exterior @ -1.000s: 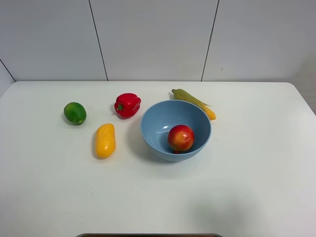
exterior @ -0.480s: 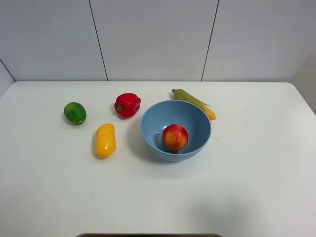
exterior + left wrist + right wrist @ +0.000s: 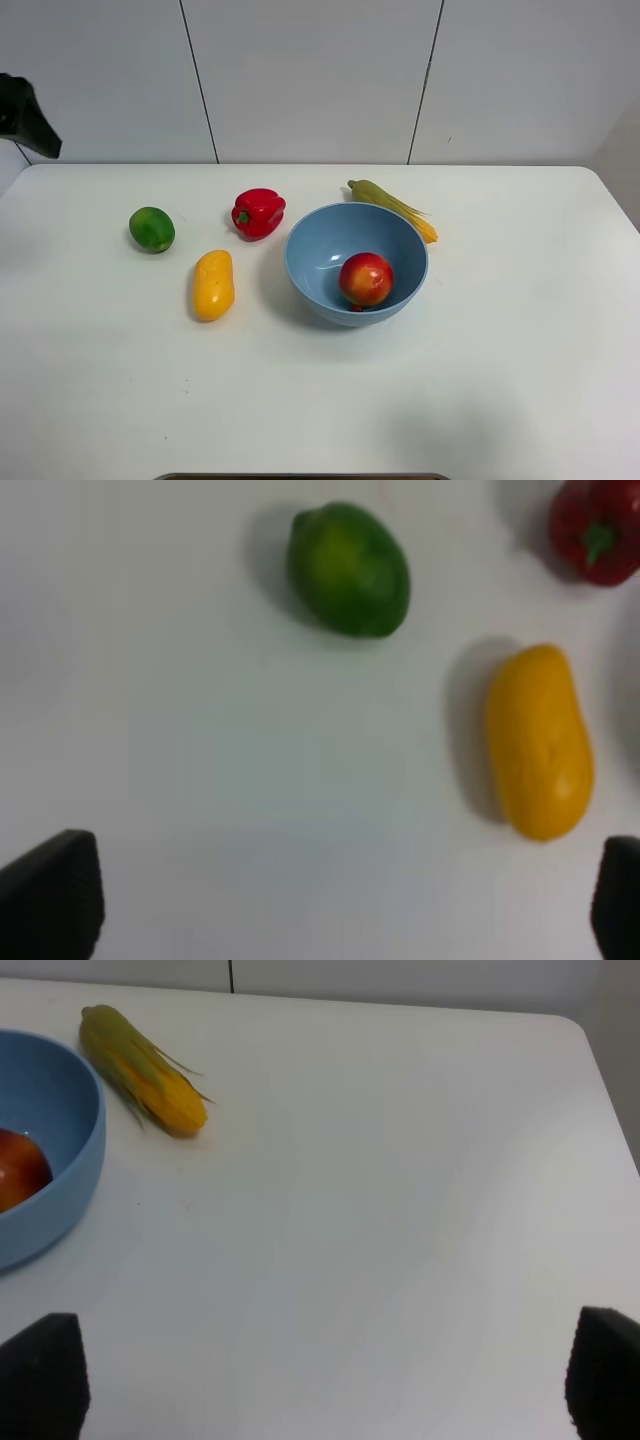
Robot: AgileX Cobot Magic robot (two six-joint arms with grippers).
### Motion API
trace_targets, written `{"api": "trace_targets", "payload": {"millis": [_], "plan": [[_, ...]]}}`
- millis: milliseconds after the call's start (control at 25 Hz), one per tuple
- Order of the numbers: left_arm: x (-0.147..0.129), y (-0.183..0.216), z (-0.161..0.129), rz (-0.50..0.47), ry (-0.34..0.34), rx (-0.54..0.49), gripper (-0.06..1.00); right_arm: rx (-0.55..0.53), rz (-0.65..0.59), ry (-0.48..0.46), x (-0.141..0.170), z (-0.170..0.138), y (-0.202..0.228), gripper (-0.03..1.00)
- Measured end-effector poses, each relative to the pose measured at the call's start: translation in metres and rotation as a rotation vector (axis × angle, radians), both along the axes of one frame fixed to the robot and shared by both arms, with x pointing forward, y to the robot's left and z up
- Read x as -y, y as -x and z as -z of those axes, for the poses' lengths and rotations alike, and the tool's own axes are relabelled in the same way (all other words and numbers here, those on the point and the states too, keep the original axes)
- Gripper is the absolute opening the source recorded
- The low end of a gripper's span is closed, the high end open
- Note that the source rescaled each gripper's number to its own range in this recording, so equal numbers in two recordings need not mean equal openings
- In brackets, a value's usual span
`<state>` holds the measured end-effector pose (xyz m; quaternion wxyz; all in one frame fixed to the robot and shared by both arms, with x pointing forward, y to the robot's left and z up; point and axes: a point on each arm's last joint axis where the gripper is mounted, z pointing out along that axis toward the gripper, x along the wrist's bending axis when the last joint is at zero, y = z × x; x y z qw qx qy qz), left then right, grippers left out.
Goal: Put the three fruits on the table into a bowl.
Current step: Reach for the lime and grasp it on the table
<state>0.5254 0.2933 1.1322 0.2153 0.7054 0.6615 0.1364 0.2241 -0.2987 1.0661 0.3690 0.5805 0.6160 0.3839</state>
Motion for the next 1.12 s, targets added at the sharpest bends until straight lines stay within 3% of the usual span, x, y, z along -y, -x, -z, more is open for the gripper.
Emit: {"api": "trace_targets", "payload": {"millis": [440, 680, 1120], "plan": [[0.02, -0.1, 0.071, -0.084, 0.081, -0.175, 1.0, 0.0, 0.0, 0.0, 0.0, 0.0, 0.0, 0.84], [0.033, -0.119, 0.115, -0.176, 0.102, -0.253, 1.0, 0.0, 0.0, 0.0, 0.0, 0.0, 0.0, 0.84], [0.037, -0.134, 0.171, -0.251, 0.105, -0.364, 1.0, 0.0, 0.0, 0.0, 0.0, 0.0, 0.0, 0.84]]}}
